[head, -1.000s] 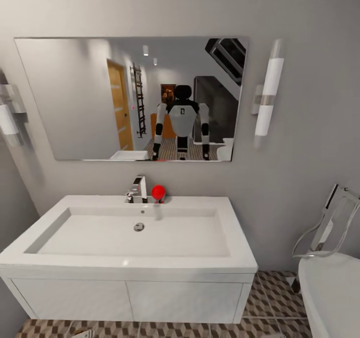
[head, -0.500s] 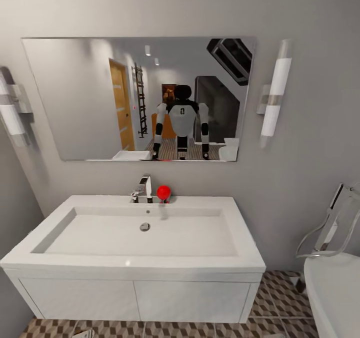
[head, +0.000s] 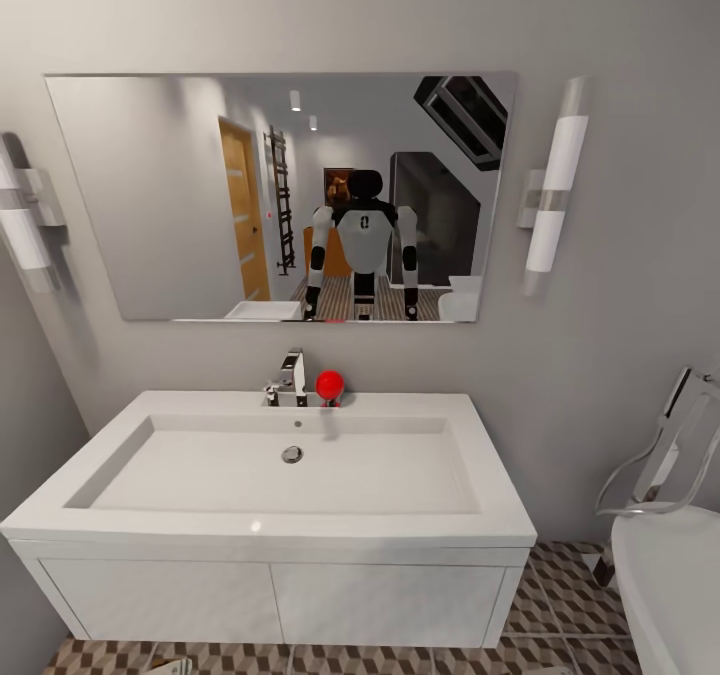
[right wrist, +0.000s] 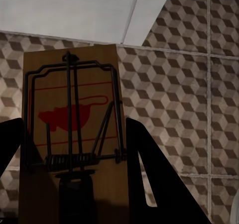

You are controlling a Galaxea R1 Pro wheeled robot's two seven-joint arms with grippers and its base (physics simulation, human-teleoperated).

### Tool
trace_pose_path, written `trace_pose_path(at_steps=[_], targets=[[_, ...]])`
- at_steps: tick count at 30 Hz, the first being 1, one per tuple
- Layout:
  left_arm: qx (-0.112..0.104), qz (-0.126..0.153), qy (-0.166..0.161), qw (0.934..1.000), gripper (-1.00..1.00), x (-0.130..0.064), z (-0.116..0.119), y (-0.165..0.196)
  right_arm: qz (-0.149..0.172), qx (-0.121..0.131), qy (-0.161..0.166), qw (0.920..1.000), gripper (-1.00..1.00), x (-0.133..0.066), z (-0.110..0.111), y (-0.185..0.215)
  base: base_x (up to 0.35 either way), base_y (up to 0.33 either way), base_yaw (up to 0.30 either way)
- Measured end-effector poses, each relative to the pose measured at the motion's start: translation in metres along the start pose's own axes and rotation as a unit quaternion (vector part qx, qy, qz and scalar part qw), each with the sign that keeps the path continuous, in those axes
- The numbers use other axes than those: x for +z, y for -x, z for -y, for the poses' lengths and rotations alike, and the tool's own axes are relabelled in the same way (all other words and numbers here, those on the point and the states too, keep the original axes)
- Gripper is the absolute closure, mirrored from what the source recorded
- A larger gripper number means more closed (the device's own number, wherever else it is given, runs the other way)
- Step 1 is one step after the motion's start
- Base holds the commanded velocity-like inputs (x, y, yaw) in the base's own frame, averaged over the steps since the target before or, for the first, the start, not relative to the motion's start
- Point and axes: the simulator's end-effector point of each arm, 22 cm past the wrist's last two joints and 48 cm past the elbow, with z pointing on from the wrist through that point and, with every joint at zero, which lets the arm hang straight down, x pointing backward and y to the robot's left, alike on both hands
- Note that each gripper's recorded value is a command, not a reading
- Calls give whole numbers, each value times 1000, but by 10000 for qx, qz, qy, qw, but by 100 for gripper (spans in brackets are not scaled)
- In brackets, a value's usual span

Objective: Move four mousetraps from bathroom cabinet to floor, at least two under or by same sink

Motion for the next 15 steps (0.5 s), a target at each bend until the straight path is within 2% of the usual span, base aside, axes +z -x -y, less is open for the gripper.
trace_pose_path(at_steps=[15], targets=[[-13,-1,17,10000,100,11,2,-6,3,-3,7,10000,100,12,-2,-3,0,0,0]])
